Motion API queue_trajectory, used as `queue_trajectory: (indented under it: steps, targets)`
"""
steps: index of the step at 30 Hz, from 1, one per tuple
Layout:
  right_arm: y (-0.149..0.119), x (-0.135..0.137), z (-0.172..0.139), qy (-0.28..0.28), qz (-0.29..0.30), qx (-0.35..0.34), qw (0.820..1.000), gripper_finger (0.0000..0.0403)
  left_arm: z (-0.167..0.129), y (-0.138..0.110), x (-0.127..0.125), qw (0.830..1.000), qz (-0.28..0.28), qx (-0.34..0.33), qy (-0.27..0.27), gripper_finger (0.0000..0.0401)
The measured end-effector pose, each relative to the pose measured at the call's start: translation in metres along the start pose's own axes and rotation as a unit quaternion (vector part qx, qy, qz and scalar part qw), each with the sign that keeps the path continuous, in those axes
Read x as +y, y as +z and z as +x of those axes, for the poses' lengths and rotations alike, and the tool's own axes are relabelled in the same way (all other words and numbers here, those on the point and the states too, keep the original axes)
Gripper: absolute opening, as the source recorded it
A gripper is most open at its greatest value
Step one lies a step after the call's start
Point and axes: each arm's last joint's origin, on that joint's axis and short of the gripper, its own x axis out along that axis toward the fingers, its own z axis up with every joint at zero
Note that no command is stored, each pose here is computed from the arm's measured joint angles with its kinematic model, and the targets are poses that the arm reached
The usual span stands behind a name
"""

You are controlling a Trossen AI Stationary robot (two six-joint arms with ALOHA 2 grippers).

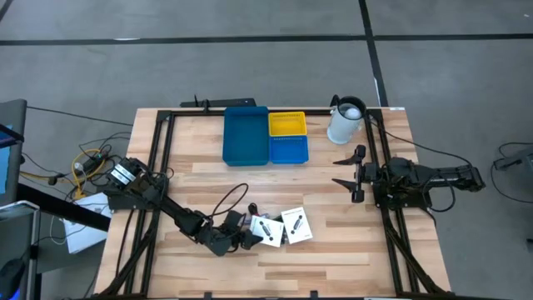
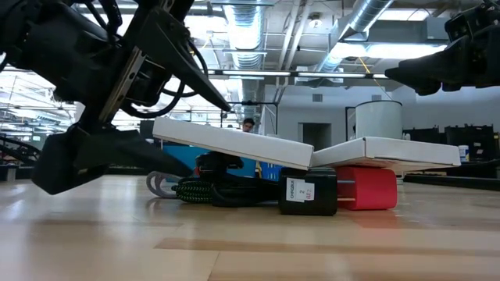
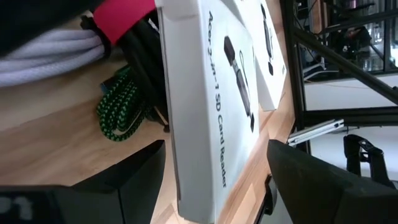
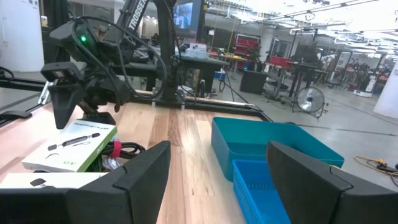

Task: Pick and place items into bin
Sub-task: Put the left white card reader box into the blue bin

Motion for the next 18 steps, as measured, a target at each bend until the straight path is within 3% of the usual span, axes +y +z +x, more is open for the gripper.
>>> queue_trajectory:
  steps: [10, 18]
  targets:
    - [0.0000, 0.0000, 0.0000, 0.000, 0.000, 0.000, 1.000, 0.0260, 0.0000, 0.0002, 0.0000, 1.000, -0.005, -0.003, 0.000, 0.0267]
    - [-0.0001, 0.0000, 0.0000, 0.000, 0.000, 0.000, 1.000, 0.0260, -0.0001, 0.0002, 0.0000, 1.000, -0.006, -0.005, 0.000, 0.0224]
